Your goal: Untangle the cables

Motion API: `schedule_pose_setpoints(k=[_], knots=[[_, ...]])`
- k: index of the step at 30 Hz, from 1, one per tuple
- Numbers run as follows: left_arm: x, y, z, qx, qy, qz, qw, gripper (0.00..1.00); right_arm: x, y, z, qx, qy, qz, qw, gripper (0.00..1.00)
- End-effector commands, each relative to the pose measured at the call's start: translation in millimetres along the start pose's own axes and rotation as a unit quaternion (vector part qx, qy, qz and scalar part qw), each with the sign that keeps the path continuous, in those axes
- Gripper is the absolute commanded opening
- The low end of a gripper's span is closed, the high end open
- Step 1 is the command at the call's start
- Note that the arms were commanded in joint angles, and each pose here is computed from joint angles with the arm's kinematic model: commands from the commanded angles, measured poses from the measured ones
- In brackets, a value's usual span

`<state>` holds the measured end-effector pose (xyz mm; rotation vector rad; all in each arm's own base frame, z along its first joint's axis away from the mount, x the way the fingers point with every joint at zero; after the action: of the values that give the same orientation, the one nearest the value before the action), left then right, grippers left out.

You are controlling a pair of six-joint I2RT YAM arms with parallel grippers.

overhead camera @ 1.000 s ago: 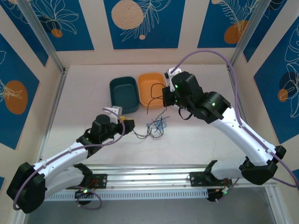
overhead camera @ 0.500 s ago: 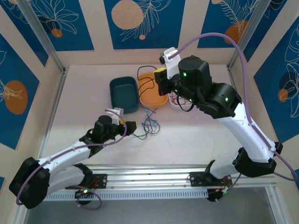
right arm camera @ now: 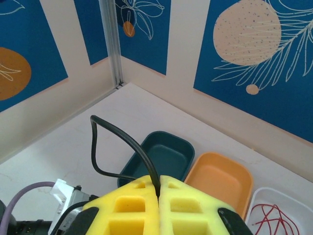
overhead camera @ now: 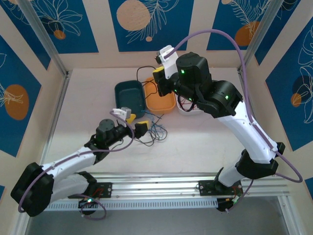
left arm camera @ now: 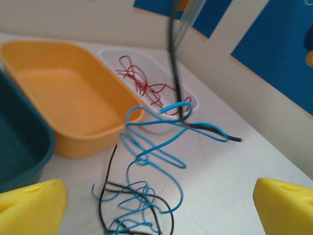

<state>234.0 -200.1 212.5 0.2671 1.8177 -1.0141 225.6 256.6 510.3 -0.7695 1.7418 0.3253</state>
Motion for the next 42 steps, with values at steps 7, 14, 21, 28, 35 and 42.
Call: schedule_pose_setpoints(k=[7, 14, 21, 28, 35, 42], knots=[[10.1, -5.1, 24.1, 0.072, -0.027, 0.06, 0.995, 0.81, -21.7, -0.7, -27.9, -0.031, -0.054, 0.022, 0.998, 0.04], [6.0, -8.6, 45.8, 0.104, -0.033, 0.038, 0.993, 0.65, -21.6, -0.6, -43.7, -0.052, -0.067, 0.035, 0.996, 0.03], [14.3, 0.5, 46.5, 0.089, -0.038, 0.007, 0.995, 0.11, -21.2, -12.9, -59.5, -0.026, -0.075, 0.036, 0.996, 0.03], [29.4, 26.5, 32.1, 0.008, -0.037, -0.032, 0.999, 0.0, -21.1, -30.9, -78.8, 0.014, -0.09, 0.037, 0.995, 0.03], [39.2, 45.7, 6.9, -0.078, -0.027, -0.036, 0.996, 0.0, -21.8, -48.4, -98.4, 0.06, -0.105, 0.034, 0.992, 0.03], [44.5, 76.3, -43.6, -0.237, -0.019, -0.028, 0.971, 0.0, -23.5, -67.8, -117.5, 0.115, -0.118, 0.028, 0.986, 0.03]])
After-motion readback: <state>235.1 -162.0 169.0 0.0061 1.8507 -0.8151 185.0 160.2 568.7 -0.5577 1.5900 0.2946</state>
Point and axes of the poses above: each hand's point on the last joint's axis, 136 mm out from that joint toward the fingers, its own z axis out along the fingers, its own y axis along the line the jaws close on, x = y × z, the point moved 6 cm from there along -z, back along the fingers, and after that the axes turned 8 degrees about -z, right-handed, at the moved point
